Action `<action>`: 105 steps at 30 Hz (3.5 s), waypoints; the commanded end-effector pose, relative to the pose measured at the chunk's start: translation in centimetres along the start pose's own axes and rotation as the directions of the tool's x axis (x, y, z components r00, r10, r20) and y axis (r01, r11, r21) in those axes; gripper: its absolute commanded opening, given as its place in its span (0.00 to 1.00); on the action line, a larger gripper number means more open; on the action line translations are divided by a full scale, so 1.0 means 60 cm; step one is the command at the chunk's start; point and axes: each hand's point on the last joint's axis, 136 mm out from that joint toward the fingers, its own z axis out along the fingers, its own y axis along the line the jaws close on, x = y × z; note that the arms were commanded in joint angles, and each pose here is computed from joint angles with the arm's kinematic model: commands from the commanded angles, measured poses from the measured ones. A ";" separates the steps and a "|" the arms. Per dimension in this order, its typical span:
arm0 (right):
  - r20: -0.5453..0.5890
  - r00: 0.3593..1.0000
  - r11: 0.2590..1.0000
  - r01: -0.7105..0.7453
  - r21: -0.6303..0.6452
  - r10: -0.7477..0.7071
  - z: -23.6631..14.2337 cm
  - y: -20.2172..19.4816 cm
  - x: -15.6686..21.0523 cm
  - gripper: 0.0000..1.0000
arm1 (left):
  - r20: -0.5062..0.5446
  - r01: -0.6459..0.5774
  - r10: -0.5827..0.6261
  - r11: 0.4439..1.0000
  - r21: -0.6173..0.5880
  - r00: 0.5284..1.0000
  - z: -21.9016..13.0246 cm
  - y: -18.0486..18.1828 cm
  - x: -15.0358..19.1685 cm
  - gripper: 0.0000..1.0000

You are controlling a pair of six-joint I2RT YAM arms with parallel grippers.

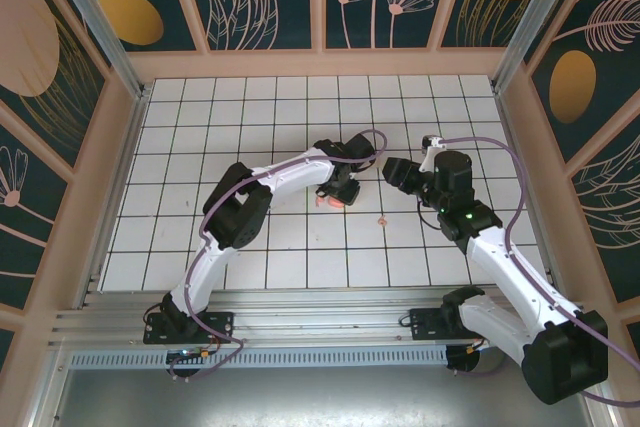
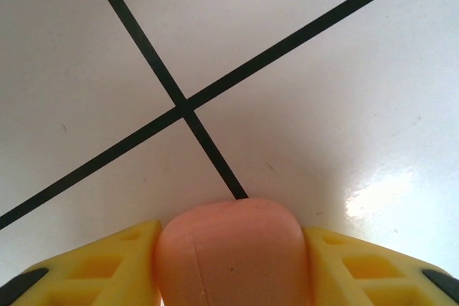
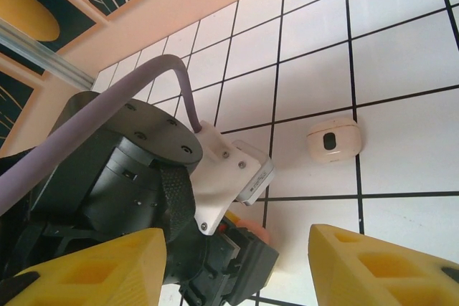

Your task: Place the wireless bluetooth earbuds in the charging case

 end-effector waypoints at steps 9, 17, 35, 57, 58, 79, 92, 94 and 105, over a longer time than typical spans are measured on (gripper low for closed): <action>-0.145 0.987 0.992 -0.088 -0.095 0.074 -0.004 -0.019 0.026 0.55 | 0.194 -0.364 0.338 0.924 0.115 0.921 -0.073 -0.040 -0.005 0.44; -0.318 0.940 0.968 -0.186 -0.170 0.125 -0.008 -0.034 0.079 0.55 | 0.376 -0.555 0.468 0.815 0.166 0.800 -0.117 -0.071 0.015 0.45; -0.603 0.793 0.868 -0.355 -0.348 0.083 -0.007 0.004 0.189 0.53 | 0.600 -0.787 0.571 0.593 0.169 0.560 -0.186 -0.116 0.059 0.41; -0.694 0.718 0.800 -0.394 -0.453 -0.040 0.019 0.062 0.215 0.49 | 0.665 -0.817 0.550 0.554 0.163 0.505 -0.219 -0.130 0.062 0.38; -0.696 0.717 0.798 -0.394 -0.456 -0.043 0.020 0.064 0.215 0.48 | 0.666 -0.818 0.551 0.553 0.160 0.503 -0.220 -0.131 0.063 0.38; -0.681 0.731 0.799 -0.380 -0.466 -0.050 0.031 0.068 0.206 0.40 | 0.715 -0.840 0.545 0.532 0.109 0.438 -0.258 -0.140 0.068 0.38; -0.615 0.786 0.802 -0.323 -0.503 -0.069 0.021 0.073 0.182 0.21 | 0.731 -0.806 0.507 0.583 0.100 0.457 -0.277 -0.140 0.052 0.51; -0.570 0.819 0.810 -0.285 -0.513 -0.073 0.016 0.071 0.167 0.19 | 0.746 -0.785 0.470 0.610 0.112 0.472 -0.286 -0.140 0.044 0.60; -0.214 0.960 0.804 0.018 -0.595 -0.180 -0.026 0.082 0.090 0.17 | 0.864 -0.720 0.235 0.668 0.190 0.445 -0.358 -0.110 0.021 0.67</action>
